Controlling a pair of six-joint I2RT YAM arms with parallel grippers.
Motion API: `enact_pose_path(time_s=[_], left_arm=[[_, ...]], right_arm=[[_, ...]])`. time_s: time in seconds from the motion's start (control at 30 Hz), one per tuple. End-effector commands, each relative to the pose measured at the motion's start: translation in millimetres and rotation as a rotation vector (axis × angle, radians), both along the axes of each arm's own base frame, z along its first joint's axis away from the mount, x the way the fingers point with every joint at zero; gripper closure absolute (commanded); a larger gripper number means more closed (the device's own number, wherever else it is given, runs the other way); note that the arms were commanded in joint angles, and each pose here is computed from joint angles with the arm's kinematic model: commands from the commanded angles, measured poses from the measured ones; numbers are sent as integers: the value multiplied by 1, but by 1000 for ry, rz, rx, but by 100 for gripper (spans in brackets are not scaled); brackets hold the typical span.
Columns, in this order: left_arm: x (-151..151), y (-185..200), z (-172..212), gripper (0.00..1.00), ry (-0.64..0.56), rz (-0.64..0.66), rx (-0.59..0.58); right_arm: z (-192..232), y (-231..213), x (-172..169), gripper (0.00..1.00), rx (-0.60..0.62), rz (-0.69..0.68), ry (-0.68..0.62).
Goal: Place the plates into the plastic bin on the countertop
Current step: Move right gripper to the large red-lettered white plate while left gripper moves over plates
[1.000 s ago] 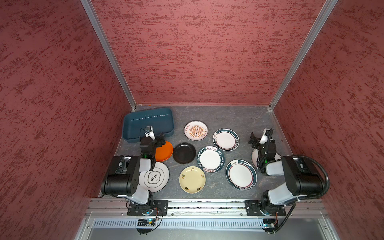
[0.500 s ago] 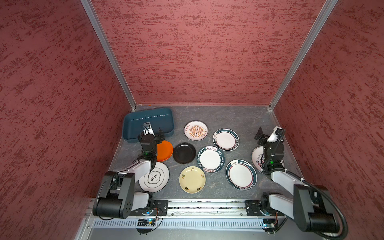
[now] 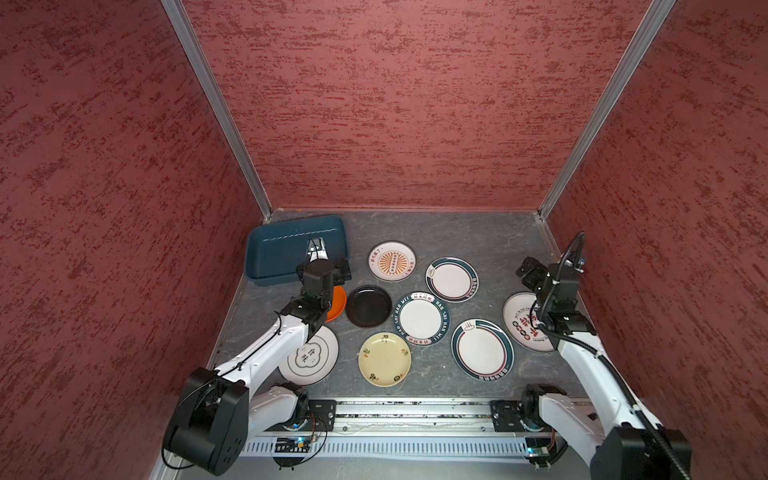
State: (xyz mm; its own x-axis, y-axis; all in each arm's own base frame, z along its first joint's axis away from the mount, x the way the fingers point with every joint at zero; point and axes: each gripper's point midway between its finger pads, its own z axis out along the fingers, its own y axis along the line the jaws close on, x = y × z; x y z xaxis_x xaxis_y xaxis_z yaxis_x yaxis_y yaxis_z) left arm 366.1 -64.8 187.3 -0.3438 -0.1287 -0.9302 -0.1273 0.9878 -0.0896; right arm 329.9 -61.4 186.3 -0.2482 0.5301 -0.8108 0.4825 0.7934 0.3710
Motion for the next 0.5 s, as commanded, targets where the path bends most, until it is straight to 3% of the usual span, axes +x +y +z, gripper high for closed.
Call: enact_pose_path(time_s=[0.0, 0.2, 0.37, 0.47], left_arm=[[-7, -20, -3, 1, 39, -54, 8], [-9, -36, -10, 1, 12, -113, 9], [-17, -46, -5, 1, -13, -162, -38], [-22, -64, 4, 0, -49, -269, -91]], right_arm=[[-44, 2, -23, 1, 47, -14, 205], [-60, 3, -26, 1, 4, 20, 301], [-75, 33, -17, 1, 102, 178, 328], [-89, 37, -16, 1, 119, 201, 397]])
